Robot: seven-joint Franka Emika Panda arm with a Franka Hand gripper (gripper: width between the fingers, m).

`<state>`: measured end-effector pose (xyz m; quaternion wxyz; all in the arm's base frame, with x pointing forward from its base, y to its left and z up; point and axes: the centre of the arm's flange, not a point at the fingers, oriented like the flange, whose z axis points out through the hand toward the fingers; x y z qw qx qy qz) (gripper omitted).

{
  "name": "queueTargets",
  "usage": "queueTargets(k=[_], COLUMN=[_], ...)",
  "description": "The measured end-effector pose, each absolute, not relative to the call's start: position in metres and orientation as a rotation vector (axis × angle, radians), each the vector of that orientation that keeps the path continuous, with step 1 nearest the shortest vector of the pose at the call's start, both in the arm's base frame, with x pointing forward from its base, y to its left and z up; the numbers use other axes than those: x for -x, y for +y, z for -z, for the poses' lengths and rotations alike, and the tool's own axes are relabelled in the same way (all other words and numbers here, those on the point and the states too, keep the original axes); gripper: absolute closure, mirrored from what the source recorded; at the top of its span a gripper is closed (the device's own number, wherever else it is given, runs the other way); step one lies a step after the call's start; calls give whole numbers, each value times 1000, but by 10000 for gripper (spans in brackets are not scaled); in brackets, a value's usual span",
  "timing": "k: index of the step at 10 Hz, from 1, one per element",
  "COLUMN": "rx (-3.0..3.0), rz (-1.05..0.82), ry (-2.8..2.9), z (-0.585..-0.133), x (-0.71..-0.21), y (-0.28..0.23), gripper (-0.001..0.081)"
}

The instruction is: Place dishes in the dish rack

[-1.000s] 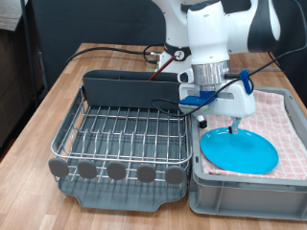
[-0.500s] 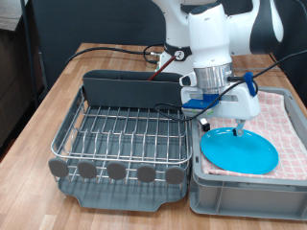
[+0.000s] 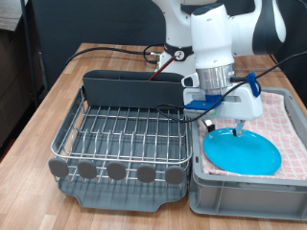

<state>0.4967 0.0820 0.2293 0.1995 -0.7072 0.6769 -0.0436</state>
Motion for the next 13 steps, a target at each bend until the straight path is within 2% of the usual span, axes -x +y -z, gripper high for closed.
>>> queueTargets(k=[1, 2, 3, 4, 5, 6, 13], rx=[1977, 1977, 1977, 1978, 1979, 1983, 2065], rz=[122, 122, 122, 122, 123, 125, 149], ry=[1893, 1892, 1893, 1895, 1896, 1893, 1912], z=[-229, -229, -229, -229, -228, -229, -241], x=[-497, -497, -497, -496, -497, -497, -504], y=[82, 82, 82, 81, 80, 80, 82], gripper=[350, 350, 509, 509, 707, 772, 772])
